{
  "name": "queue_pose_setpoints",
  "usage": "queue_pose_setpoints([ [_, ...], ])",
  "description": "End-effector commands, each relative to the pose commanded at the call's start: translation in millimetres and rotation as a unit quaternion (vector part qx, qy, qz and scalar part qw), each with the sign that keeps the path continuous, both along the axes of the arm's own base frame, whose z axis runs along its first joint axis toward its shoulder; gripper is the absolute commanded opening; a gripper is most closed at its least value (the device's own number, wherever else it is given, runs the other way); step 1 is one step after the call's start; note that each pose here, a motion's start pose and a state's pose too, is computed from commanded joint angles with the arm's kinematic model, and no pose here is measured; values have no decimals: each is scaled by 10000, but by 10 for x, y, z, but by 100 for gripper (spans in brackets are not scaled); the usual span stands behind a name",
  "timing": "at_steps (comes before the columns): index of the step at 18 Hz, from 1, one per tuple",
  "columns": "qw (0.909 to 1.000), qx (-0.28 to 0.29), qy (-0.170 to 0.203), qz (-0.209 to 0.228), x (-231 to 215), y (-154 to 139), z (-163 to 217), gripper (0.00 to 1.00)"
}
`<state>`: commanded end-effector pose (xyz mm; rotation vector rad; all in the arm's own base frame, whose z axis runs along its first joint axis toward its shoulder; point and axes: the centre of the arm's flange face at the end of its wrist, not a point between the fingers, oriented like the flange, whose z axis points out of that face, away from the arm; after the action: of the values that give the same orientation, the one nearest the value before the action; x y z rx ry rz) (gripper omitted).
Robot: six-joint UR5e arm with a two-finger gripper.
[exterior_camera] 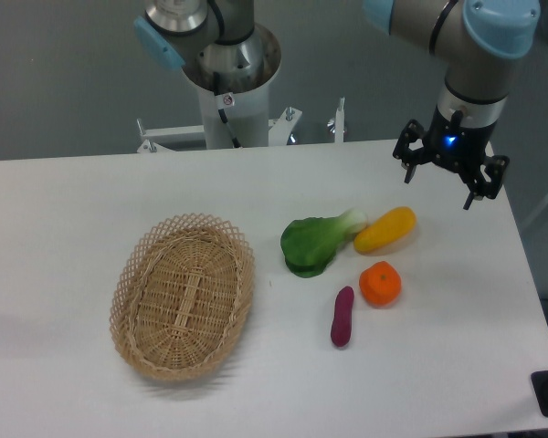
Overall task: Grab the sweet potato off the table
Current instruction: 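Move the open gripper over the purple sweet potato and descend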
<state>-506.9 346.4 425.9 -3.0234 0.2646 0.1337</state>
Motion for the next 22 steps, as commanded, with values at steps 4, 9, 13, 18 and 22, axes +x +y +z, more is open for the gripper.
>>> queue_pose_setpoints([
  [4,9999,32,-5,151,24,61,-47,100],
  [9,9995,40,-66,293,54,130,-147,100],
  [13,9981,7,-220,567,166,391,-315,100],
  [18,9914,164,-197,1280,262,907,-741,100],
  [22,9880,311,-131,1506,286,1313,-1224,100],
])
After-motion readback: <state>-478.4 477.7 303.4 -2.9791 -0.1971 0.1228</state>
